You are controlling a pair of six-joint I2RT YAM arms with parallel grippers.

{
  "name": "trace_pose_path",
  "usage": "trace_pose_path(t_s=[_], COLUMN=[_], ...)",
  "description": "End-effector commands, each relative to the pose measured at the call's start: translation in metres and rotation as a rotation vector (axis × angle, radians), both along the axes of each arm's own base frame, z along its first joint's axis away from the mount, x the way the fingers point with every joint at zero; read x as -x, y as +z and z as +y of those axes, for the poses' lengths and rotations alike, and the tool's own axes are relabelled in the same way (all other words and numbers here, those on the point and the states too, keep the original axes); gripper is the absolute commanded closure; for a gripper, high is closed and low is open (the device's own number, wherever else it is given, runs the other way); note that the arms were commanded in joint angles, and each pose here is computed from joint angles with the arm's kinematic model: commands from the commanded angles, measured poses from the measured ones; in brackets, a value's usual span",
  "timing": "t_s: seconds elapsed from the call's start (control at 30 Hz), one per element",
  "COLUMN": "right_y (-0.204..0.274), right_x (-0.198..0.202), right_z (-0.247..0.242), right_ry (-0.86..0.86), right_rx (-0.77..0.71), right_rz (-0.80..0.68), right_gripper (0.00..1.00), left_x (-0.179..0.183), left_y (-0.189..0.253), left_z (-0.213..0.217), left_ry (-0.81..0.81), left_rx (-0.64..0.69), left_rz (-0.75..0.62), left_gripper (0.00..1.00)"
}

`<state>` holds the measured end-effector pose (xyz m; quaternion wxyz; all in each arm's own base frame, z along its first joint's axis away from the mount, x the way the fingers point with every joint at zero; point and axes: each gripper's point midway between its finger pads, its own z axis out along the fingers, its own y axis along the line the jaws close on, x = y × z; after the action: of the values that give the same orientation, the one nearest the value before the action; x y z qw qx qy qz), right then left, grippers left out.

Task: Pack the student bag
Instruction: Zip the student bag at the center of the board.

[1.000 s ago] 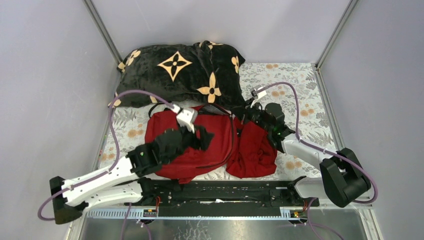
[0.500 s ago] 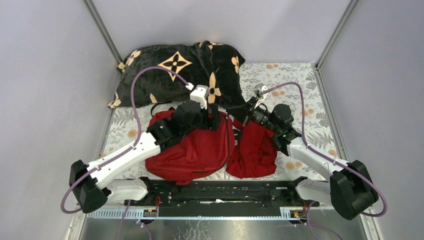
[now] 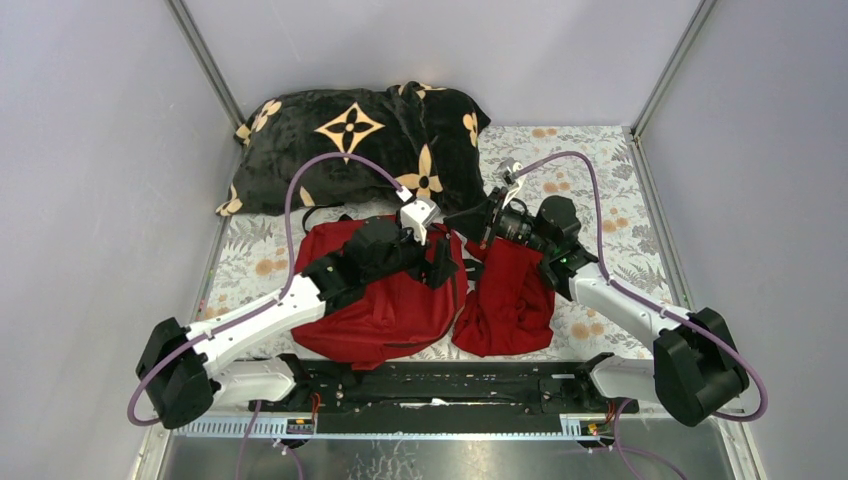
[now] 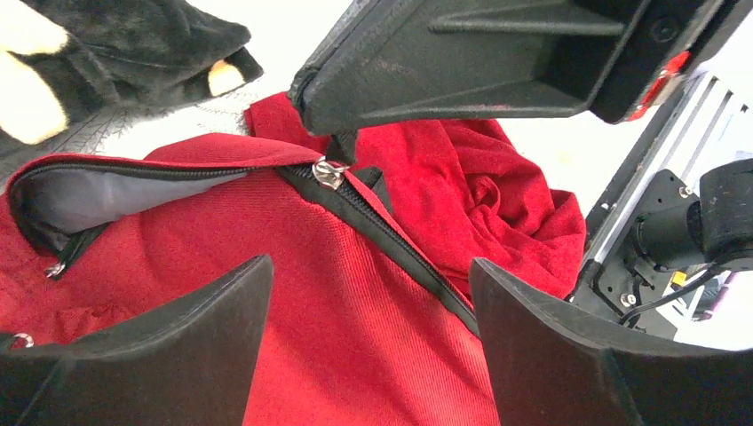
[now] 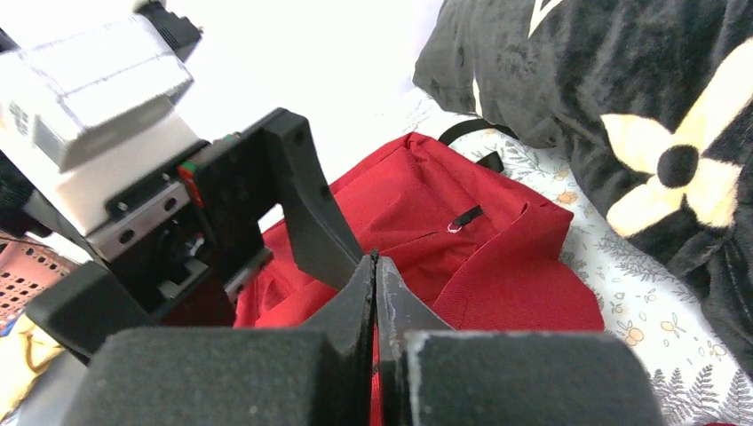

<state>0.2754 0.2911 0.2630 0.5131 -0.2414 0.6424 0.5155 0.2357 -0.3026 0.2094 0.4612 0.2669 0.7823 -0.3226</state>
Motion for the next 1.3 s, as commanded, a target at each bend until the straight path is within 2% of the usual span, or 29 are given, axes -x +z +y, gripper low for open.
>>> trace_pose_path(t_s=[0.0, 0.1, 0.23, 0.5, 0.53, 0.63, 0.73, 0.9, 1.0, 1.1, 1.13, 1.17, 1.2, 1.27], right_y=[0.044, 0.04, 0.039, 0.042, 0.041, 0.042, 0.041, 0.037, 0.032, 0.029, 0.025, 0.02, 0.017, 0.01], right_x=[0.006, 0.009, 0.011, 0.01, 0.01, 0.01, 0.009, 0.006, 0.003, -0.006, -0.016, -0.023, -0.028, -0.031], right_z=[0.005, 0.007, 0.009, 0.005, 0.006, 0.006, 0.005, 0.007, 0.008, 0.005, 0.0, -0.007, -0.015, -0.033], right_ry=[0.047, 0.072, 0.096, 0.064, 0.067, 0.067, 0.057, 0.061, 0.055, 0.004, -0.062, -0.125, -0.184, -0.283], right_rx=[-0.083, -0.07, -0.06, -0.088, -0.085, -0.087, -0.082, -0.068, -0.061, -0.044, -0.013, 0.021, 0.05, 0.1], right_rz=[-0.093, -0.075, -0.06, -0.075, -0.069, -0.065, -0.068, -0.053, -0.032, -0.022, 0.003, 0.02, 0.029, 0.027], right_gripper=[1.0, 1.0, 1.0, 1.0, 1.0, 1.0, 1.0, 1.0, 1.0, 1.0, 0.79, 0.49, 0.34, 0.12], left_x=[-0.014, -0.015, -0.022, -0.034, -0.035, -0.038, -0.04, -0.039, -0.039, -0.044, -0.047, -0.049, -0.052, -0.055], left_y=[0.028, 0.034, 0.043, 0.056, 0.056, 0.046, 0.041, 0.044, 0.043, 0.038, 0.036, 0.034, 0.032, 0.028], left_z=[-0.019, -0.021, -0.013, -0.008, -0.01, -0.018, -0.024, -0.025, -0.024, -0.02, -0.017, -0.014, -0.012, -0.009], left_ry=[-0.027, -0.018, 0.027, 0.088, 0.087, 0.074, 0.06, 0.064, 0.077, 0.12, 0.145, 0.161, 0.176, 0.197], left_rx=[0.139, 0.183, 0.154, 0.207, 0.222, 0.215, 0.202, 0.231, 0.243, 0.235, 0.227, 0.22, 0.213, 0.203], left_rz=[-0.126, -0.131, -0.164, -0.246, -0.252, -0.239, -0.217, -0.211, -0.195, -0.178, -0.178, -0.178, -0.174, -0.162], left_gripper=[0.14, 0.22, 0.36, 0.4, 0.43, 0.62, 0.73, 0.78, 0.97, 1.0, 1.0, 1.0, 1.0, 1.0])
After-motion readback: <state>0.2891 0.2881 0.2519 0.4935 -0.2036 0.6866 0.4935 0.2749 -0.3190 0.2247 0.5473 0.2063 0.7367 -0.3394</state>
